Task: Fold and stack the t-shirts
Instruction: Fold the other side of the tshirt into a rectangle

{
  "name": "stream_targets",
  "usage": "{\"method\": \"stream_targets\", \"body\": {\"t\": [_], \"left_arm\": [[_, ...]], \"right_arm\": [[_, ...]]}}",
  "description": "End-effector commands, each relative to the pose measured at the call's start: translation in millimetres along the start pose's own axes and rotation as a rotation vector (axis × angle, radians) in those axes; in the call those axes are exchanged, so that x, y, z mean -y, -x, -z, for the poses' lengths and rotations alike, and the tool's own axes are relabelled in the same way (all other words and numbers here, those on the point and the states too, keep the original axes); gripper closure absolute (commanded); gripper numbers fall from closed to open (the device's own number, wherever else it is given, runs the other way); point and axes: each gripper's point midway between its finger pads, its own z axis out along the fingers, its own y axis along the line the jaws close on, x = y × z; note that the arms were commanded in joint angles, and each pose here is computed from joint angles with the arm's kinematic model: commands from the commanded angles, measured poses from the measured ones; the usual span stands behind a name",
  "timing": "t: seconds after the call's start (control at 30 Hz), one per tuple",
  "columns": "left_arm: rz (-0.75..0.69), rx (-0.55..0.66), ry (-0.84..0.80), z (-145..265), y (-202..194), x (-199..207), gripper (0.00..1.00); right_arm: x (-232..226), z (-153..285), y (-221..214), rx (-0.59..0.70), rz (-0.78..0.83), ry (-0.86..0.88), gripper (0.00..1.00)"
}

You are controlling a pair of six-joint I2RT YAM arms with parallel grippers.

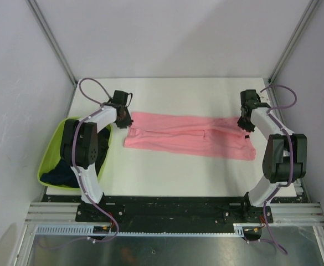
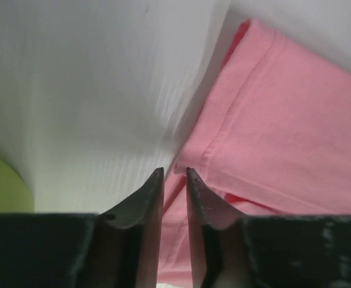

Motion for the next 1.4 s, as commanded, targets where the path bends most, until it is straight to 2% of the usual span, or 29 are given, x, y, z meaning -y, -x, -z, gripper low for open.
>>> {"method": "stream_targets", "body": {"t": [0.0, 0.07, 0.1, 0.2, 0.43, 0.63, 0.83, 1.37], "left_arm": [[0.016, 0.08, -0.104, 29, 19, 19, 0.6], [0.014, 0.109, -0.129, 39, 27, 24, 0.42], [0.014, 0.124, -0.142, 44, 32, 26, 0.37], [0.016, 0.147, -0.173, 53, 40, 33, 0.33], [-0.005, 0.14, -0.216, 53, 40, 50, 0.37], [-0.016, 0.129, -0.24, 50, 37, 59, 0.41], [-0.021, 0.123, -0.249, 46, 36, 63, 0.42], [-0.024, 0.113, -0.246, 40, 34, 65, 0.45]], "right_arm": [[-7, 1, 1, 0.002, 0.008, 0.04, 0.64], [-16, 10, 7, 0.019, 0.019, 0.099, 0.52], [-22, 14, 9, 0.029, 0.024, 0.13, 0.49], [-45, 21, 13, 0.056, 0.052, 0.215, 0.46], [-105, 7, 7, 0.072, 0.135, 0.283, 0.49], [-131, -5, 0, 0.088, 0.17, 0.263, 0.51], [-139, -12, 12, 0.142, 0.173, 0.22, 0.51], [-149, -37, -3, 0.068, 0.219, 0.145, 0.61]]}}
